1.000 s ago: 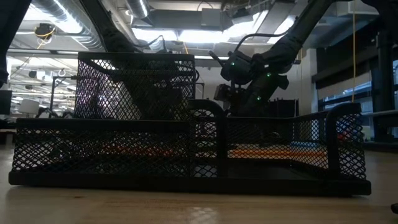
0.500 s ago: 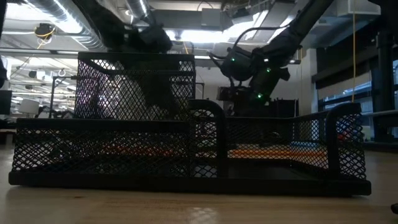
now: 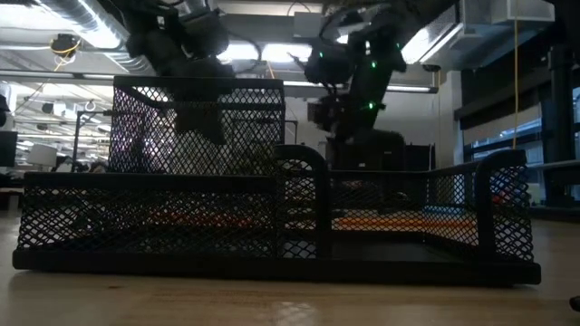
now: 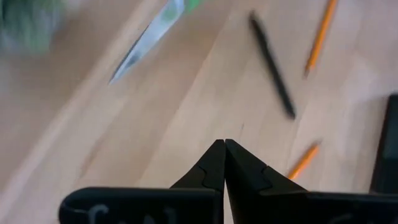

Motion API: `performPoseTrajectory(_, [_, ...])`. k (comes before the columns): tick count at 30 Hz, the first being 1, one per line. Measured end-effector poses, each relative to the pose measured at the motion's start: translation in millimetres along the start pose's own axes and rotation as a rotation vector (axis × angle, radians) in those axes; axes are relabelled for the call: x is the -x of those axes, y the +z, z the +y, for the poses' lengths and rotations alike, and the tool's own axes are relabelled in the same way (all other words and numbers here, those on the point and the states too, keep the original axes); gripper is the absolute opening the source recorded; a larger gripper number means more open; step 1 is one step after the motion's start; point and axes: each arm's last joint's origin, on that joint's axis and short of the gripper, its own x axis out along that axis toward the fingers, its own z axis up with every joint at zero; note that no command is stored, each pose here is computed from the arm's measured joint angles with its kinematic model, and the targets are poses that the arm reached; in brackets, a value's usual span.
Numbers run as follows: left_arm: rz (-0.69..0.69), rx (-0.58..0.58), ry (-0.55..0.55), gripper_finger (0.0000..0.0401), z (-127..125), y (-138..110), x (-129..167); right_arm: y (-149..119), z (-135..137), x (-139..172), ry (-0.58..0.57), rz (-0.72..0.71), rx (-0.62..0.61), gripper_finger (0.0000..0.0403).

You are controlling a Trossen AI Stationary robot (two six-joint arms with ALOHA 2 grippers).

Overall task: Pick and place office supplies into organizer
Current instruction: Put the green scissors into the black desk organizer

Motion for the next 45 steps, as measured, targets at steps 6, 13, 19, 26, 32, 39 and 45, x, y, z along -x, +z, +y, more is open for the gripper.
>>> performPoseTrajectory(6, [0.128,0.023,0.125,0.0004,6,-14,1,25,14,32,0.008,0.065,0.094,0.0029])
performPoseTrajectory(13, [0.238,-0.008,0.304,0.0004,12,-26,5,58,41,88,-0.048,0.126,0.148,0.0029])
performPoseTrajectory(19, [0.277,-0.063,0.311,0.0004,13,-29,6,85,81,136,-0.123,0.069,0.177,0.0029])
performPoseTrajectory(26, [0.28,-0.117,0.328,0.0004,14,-29,6,98,136,173,-0.132,-0.002,0.233,0.0029])
performPoseTrajectory(32, [0.279,-0.122,0.327,0.0004,14,-28,6,108,166,181,-0.192,0.047,0.271,0.0029])
performPoseTrajectory(39, [0.277,-0.115,0.328,0.0004,14,-28,6,131,174,175,-0.181,0.137,0.332,0.0029])
performPoseTrajectory(45, [0.277,-0.113,0.328,0.0004,14,-28,6,147,183,195,-0.197,0.03,0.342,0.0029])
